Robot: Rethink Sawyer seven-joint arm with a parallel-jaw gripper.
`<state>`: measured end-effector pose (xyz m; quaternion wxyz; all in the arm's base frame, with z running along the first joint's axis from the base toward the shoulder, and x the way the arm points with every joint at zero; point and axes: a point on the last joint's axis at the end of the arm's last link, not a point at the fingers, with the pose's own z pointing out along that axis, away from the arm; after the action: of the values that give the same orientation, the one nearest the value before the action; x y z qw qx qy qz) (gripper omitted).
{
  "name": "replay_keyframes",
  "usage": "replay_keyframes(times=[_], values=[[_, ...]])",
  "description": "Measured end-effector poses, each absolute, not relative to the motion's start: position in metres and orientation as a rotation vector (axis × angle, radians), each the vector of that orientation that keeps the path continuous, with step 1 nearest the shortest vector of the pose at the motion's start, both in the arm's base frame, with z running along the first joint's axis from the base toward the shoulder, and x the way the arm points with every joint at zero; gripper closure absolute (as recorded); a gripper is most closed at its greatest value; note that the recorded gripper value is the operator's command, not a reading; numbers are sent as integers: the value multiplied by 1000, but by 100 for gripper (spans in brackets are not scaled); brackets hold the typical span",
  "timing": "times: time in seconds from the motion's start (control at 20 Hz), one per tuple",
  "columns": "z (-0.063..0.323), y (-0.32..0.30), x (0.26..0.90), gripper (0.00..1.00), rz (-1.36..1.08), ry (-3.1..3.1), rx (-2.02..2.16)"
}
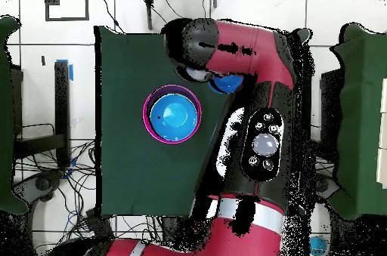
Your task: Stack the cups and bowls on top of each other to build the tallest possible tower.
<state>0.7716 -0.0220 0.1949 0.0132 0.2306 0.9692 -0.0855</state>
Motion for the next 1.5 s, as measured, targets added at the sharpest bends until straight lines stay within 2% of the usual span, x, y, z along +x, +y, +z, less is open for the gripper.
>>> replay_keyframes(times=[0.55,1.5], values=[[212,15,764,100,-275,3071,670],[199,49,749,100,-290,3117,611]])
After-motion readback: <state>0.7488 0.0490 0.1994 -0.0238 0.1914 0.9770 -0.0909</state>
